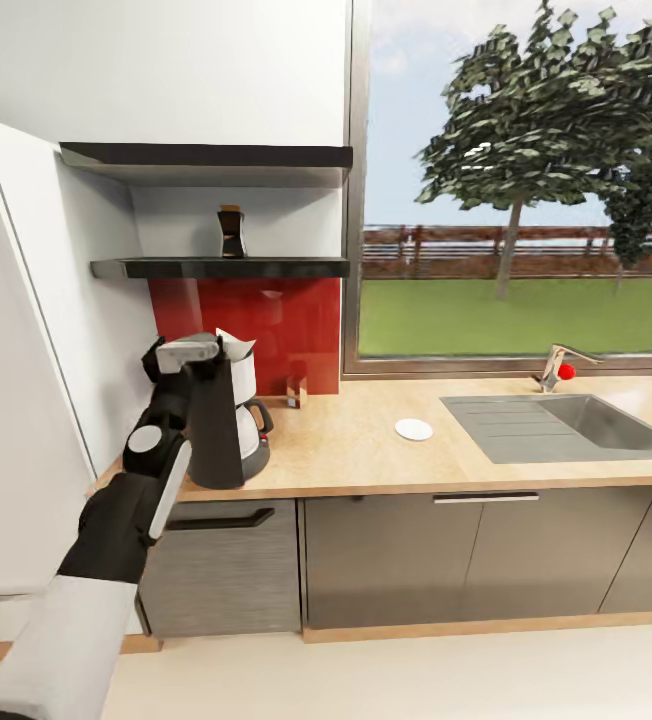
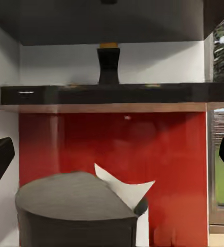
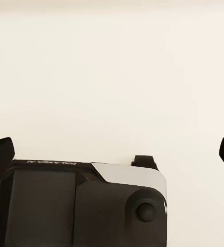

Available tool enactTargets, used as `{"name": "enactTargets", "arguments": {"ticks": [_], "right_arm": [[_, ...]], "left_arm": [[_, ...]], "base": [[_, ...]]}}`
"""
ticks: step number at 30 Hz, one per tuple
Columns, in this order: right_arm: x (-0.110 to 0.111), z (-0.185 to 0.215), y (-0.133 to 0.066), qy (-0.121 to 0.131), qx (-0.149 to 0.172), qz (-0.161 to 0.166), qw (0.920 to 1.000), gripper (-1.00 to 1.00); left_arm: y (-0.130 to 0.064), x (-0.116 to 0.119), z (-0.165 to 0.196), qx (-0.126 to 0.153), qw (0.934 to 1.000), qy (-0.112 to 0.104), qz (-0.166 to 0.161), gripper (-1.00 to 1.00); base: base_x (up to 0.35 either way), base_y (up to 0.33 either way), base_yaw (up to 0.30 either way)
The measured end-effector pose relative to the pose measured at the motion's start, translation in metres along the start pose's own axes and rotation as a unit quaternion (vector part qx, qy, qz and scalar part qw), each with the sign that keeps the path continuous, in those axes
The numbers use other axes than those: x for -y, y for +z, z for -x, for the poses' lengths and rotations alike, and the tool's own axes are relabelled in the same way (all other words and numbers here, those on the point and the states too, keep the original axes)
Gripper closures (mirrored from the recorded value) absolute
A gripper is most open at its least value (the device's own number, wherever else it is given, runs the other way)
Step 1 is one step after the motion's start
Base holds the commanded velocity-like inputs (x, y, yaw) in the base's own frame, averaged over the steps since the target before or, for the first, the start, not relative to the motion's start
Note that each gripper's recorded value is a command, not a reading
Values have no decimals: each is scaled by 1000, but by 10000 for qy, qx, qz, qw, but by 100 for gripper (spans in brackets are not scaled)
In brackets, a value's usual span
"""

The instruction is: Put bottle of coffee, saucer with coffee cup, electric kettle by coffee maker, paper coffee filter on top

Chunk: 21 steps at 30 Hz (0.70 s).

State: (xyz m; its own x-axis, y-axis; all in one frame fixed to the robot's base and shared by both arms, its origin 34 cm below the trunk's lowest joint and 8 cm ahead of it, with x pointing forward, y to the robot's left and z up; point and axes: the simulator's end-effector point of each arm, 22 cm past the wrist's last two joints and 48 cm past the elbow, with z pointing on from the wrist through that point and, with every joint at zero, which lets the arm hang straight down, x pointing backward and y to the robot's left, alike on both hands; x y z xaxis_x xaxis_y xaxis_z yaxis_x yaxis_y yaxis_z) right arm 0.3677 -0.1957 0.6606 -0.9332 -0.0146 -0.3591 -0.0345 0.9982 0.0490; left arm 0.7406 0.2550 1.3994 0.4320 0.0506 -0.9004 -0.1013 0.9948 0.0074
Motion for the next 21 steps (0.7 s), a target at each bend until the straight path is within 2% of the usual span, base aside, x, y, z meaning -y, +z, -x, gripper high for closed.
{"name": "enactTargets", "arguments": {"ticks": [6, 14, 21], "right_arm": [[1, 0, 0, -2, 5, -4, 10000, -100], [-3, 0, 0, -5, -7, 21, 10000, -100], [-8, -1, 0, 26, -15, 54, 10000, -100]], "left_arm": [[47, 14, 56, -172, 9998, -10, -44, -100], [113, 13, 125, -265, 9996, 116, 66, -100], [149, 6, 159, -573, 9978, 256, 192, -100]], "base": [[0, 0, 0], [0, 0, 0], [0, 0, 0]]}}
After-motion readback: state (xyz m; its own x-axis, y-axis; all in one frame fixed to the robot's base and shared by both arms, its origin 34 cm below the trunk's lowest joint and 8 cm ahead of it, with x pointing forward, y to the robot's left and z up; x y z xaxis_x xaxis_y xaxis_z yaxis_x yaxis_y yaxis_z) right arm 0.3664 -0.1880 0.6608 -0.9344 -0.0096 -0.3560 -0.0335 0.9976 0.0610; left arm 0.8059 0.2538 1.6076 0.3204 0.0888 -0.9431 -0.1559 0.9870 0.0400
